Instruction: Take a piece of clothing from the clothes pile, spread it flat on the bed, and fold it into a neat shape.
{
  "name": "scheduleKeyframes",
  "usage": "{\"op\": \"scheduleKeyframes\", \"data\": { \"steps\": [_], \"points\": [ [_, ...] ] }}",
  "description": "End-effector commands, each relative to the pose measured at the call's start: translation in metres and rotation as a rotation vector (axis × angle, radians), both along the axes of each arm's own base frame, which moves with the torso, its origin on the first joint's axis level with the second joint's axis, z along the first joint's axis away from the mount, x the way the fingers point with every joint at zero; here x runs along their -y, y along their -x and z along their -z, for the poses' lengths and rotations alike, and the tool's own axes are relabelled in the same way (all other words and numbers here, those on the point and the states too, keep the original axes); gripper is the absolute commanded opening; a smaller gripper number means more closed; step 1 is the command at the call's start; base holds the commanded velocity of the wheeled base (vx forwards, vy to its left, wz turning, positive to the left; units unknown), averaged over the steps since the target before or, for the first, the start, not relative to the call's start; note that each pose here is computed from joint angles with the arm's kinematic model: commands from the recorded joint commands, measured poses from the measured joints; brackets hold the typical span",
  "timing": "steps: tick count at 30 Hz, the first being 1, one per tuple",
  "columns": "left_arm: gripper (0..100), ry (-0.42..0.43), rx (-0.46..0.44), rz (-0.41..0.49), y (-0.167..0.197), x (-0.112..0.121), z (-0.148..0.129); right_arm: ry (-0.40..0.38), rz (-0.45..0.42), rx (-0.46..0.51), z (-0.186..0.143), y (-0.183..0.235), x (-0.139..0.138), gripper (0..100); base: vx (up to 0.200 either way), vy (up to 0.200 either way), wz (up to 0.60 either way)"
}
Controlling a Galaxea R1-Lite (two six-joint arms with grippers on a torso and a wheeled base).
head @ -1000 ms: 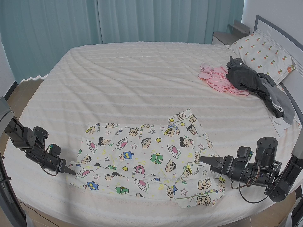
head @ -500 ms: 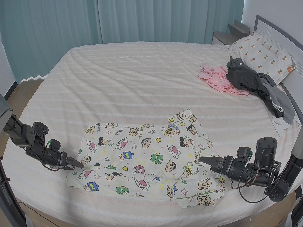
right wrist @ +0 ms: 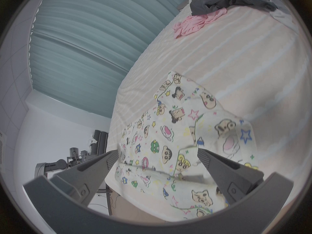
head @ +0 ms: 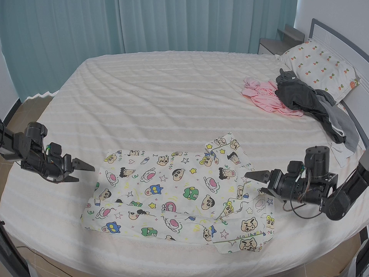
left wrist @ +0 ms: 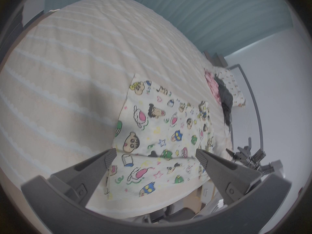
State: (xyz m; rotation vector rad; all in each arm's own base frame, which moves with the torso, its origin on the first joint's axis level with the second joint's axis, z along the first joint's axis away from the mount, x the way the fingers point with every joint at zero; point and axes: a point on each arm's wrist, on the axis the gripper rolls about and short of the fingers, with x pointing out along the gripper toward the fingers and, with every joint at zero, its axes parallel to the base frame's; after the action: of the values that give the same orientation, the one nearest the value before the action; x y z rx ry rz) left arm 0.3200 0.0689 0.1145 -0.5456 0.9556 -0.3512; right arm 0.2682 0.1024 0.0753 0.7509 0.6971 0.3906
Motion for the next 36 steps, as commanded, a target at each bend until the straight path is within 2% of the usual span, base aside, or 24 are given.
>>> {"op": "scheduleKeyframes", "data": {
  "steps": [1,4,12,16,21,32,36],
  "points": [
    [100,0.048,0.053,-0.075,-0.018,0.009,-0.032,0.013,0.036,0.069,-0.033,-0.035,0.004,100,0.000,0.000,0.00],
    [100,0.048,0.086,-0.082,-0.021,0.008,-0.033,0.019,0.031,0.064,-0.034,-0.043,0.001,100,0.000,0.000,0.00],
    [100,0.044,0.099,-0.076,-0.036,0.007,-0.016,0.067,0.031,0.048,-0.017,-0.063,0.002,100,0.200,0.000,0.00],
    [100,0.000,0.131,-0.075,-0.063,0.013,0.003,0.081,0.042,0.031,-0.009,-0.071,0.006,100,0.050,0.000,0.00],
    [100,-0.108,0.095,-0.111,-0.081,0.031,0.024,0.090,0.051,0.016,0.000,-0.079,0.006,100,0.000,0.000,0.00],
    [100,-0.116,0.027,-0.098,-0.104,0.030,0.068,0.128,0.061,-0.014,0.021,-0.089,0.013,100,0.000,0.000,0.00],
    [100,-0.113,0.024,-0.096,-0.108,0.029,0.072,0.140,0.060,-0.018,0.025,-0.091,0.015,100,0.000,0.000,0.00]
  ]
}}
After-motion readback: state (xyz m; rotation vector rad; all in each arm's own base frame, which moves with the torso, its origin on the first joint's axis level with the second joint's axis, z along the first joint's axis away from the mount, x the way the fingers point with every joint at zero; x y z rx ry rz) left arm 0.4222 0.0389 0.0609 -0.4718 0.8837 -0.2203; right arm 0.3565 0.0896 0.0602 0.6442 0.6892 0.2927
